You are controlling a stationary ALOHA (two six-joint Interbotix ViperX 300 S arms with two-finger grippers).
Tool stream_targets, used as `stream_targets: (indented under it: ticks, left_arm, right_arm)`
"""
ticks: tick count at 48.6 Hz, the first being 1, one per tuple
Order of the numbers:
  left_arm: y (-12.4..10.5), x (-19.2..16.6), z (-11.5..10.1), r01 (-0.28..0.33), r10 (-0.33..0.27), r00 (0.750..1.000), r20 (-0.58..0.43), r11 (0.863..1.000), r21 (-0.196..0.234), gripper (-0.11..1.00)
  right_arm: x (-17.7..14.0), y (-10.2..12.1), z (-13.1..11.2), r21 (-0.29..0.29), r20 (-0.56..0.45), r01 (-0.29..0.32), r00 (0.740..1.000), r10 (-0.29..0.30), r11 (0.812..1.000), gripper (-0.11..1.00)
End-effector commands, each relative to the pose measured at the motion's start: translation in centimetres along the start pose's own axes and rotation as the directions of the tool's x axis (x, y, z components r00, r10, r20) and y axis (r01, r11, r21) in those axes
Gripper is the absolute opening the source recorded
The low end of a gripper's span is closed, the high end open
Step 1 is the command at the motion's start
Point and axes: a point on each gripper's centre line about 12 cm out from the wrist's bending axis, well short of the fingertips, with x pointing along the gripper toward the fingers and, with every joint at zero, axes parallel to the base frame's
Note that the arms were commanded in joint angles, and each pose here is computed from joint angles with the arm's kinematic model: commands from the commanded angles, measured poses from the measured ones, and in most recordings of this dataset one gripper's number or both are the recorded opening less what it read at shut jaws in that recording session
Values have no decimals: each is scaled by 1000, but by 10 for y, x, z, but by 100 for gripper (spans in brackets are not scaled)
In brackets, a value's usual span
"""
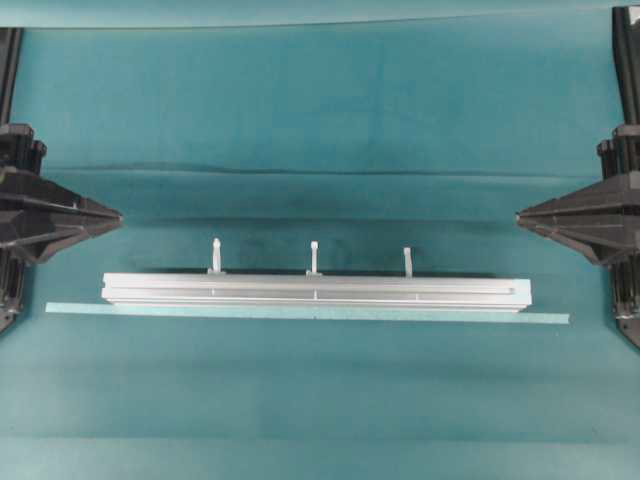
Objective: Lift the large metal rail with both hands.
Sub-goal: 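Move both grippers inward toward the ends of the silver rail, then lower both open grippers over the rail near each end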
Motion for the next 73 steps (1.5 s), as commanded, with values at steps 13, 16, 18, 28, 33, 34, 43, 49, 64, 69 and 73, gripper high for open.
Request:
stream_targets:
  ticks: [13,16,18,28,33,34,43,49,64,69,73]
  left_arm:
    - [-1,33,-11,-2,-3,981,-192,1000,-26,-2]
    - [0,35,-15,-6,-2,966,-259,1000,-30,-2]
    - [0,37,-17,-9,-1,951,-308,999,-31,-2]
    - [0,43,-20,-11,2,870,-493,1000,-15,-2]
    - [0,44,-22,-12,4,835,-550,1000,-12,-2]
    - [0,44,-23,-12,3,826,-563,1000,-13,-2]
    - [1,49,-34,-20,6,746,-666,1000,-14,-2]
    - [0,55,-43,-20,5,676,-737,1000,-11,-2]
    - [1,69,-67,-11,9,506,-862,1000,4,-2]
    - [1,72,-73,-1,11,482,-876,1000,11,-2]
    - [1,73,-77,8,11,470,-883,1000,16,-2]
  right_arm:
    - [7,-4,-26,185,-257,71,966,-21,980,0]
    - [7,-3,-27,202,-313,80,950,-13,976,0]
    - [7,-2,-26,225,-342,91,940,-9,970,0]
    - [14,-4,-29,296,-508,175,862,0,939,0]
    - [21,-3,-39,281,-599,197,801,11,939,0]
    - [23,-3,-40,279,-611,200,791,13,939,0]
    - [42,-2,-53,223,-723,208,690,19,952,0]
    - [53,0,-66,185,-814,212,580,28,960,0]
    - [70,6,-87,71,-955,169,294,18,983,0]
    - [74,7,-90,52,-967,129,253,18,990,0]
    - [78,8,-92,41,-973,92,229,19,995,0]
